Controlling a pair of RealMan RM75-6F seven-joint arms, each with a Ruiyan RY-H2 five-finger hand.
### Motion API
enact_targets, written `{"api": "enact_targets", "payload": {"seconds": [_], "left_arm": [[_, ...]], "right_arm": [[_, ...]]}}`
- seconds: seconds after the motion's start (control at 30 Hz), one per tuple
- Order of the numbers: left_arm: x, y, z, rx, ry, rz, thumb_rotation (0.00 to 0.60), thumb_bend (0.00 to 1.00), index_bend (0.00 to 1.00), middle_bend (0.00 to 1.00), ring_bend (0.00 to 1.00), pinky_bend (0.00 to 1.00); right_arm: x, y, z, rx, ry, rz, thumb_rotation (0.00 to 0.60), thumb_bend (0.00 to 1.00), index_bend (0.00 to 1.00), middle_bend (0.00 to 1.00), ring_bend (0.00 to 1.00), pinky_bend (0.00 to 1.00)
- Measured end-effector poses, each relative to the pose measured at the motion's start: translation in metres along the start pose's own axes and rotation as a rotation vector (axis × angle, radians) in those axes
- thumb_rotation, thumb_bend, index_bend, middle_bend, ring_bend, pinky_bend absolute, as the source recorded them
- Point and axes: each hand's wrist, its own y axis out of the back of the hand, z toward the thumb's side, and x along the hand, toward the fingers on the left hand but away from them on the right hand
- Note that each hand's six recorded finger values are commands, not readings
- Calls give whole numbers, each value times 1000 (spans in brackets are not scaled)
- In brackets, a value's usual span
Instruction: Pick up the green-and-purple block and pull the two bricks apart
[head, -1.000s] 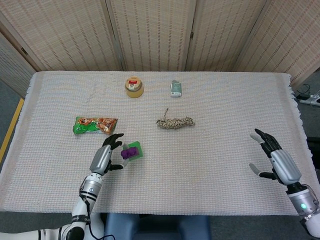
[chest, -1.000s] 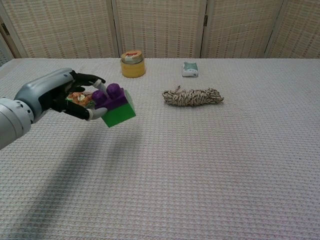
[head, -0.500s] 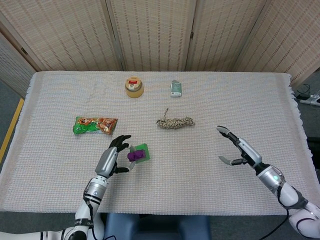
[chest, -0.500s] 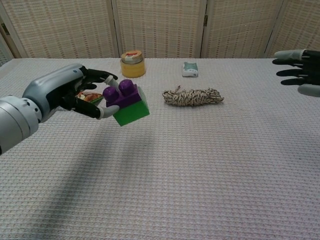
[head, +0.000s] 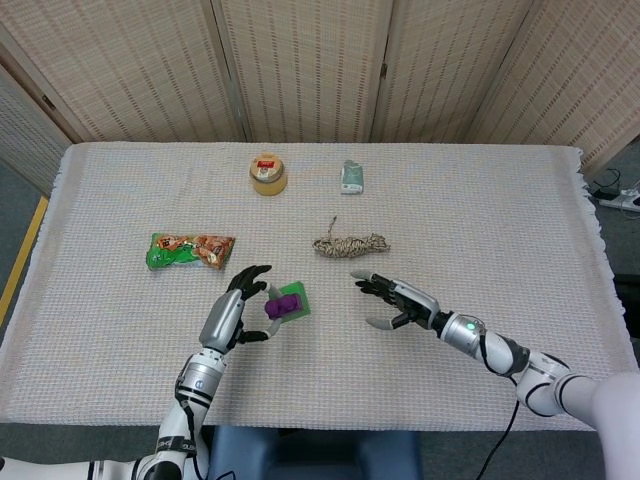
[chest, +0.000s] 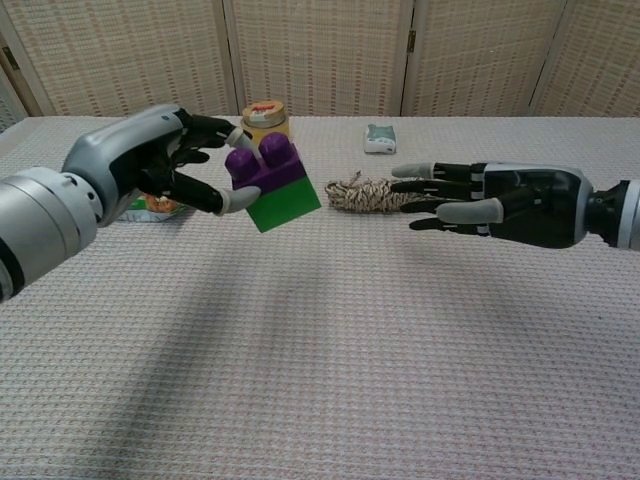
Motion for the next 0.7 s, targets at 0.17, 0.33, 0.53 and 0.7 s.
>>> {"api": "enact_targets", "payload": {"seconds": [0.17,0.33,0.53,0.7], "left_arm": [[-1,0,7,4,-7,1,600,738,752,165,0,0],[-1,-3,9,1,-5,-8,600,738,752,166,0,0],[1,-4,11,-8,-5,-9,600,738,752,168,0,0],[4,-8,14,-23,-2,-14,600,738,752,169,0,0]], "right_arm": [[-16,-16,8,-33,48,56,600,399,66,0,0,0],[-27,-23,9,-51,67,72,600,398,65,0,0,0],[-37,-30,10,-64,82,83,600,398,65,0,0,0],[-47,-35,12,-73,99,92,600,399,65,0,0,0]]}}
